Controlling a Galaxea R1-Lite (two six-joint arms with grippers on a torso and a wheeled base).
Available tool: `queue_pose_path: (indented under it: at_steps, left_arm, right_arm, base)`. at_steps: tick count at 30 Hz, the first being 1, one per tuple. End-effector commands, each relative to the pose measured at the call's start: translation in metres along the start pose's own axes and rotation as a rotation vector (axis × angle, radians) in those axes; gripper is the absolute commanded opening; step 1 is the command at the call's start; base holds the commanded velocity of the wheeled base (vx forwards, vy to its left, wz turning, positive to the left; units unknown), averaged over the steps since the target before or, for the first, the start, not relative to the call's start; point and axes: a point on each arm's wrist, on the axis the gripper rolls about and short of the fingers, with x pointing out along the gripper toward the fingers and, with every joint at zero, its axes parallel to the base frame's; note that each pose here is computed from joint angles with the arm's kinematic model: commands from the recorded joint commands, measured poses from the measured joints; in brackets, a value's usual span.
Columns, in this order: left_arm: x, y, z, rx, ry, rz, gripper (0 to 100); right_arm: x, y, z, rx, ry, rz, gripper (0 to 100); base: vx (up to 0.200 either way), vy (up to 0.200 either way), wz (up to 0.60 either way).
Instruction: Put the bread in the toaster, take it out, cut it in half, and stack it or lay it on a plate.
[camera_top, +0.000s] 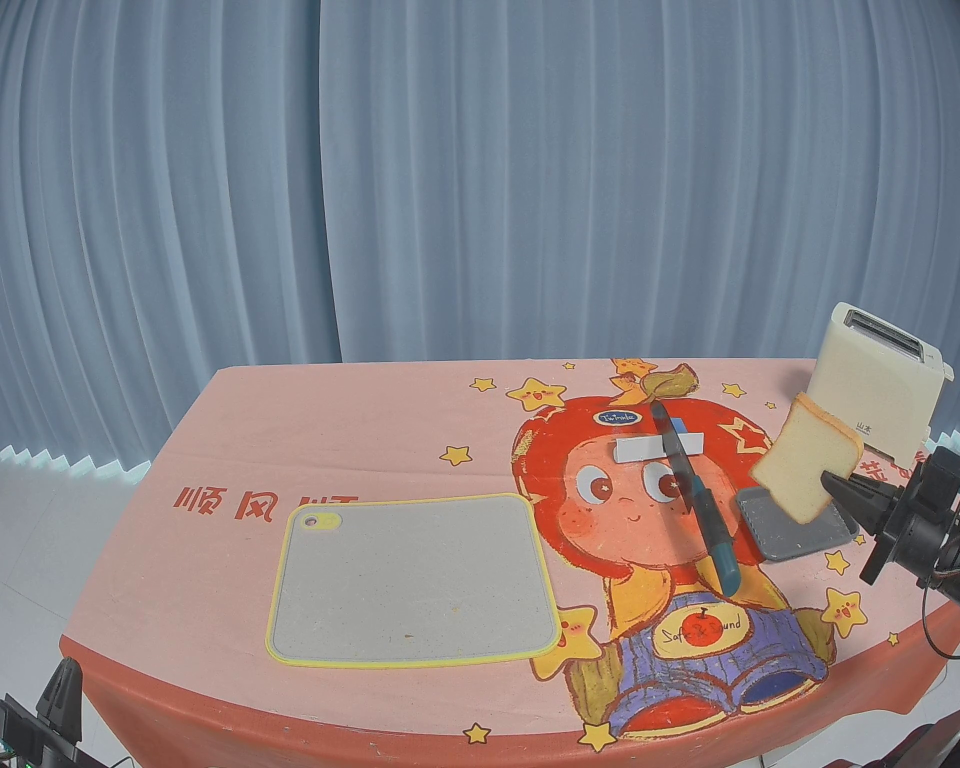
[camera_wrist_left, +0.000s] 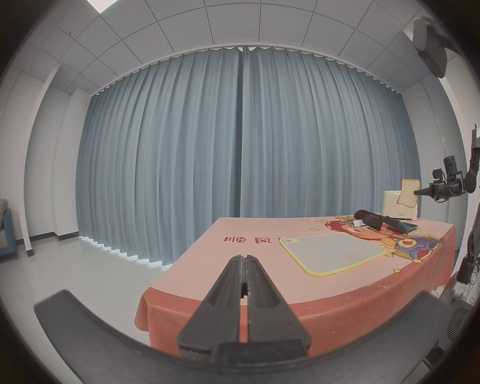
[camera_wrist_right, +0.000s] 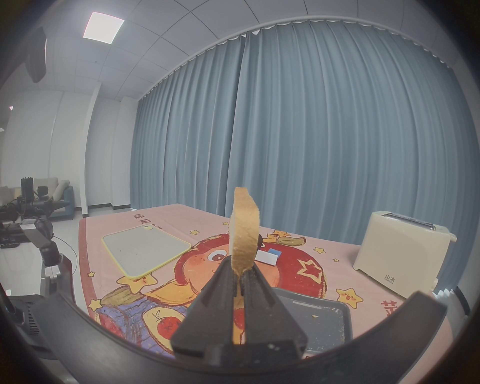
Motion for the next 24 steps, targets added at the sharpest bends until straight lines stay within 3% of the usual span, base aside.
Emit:
queue_pose_path:
  at_steps: [1,5,24]
  left_arm:
    - [0.0001,0.0001,-0.0052,-0.003,0.001,0.002,0]
    - [0.0001,0.0001,-0.0052,-0.003,0.001,0.002,0]
    - [0.0001,0.0001,-0.0052,0.004,0.001,0.002,0]
  right_arm:
    - [-0.004,0.0006,0.0024,-0.015,-0.019,-0.007,0]
    - [-0.0046,0.001,0.0013,-0.03,-0.015,-0.006,0]
    - [-0.0088,0.002,0.0019,-0.034,-0.019,-0.026,0]
  base:
    - [0.0,0.0,0.0]
    - [0.0,0.0,0.0]
    - [0.0,-0.2,0.0]
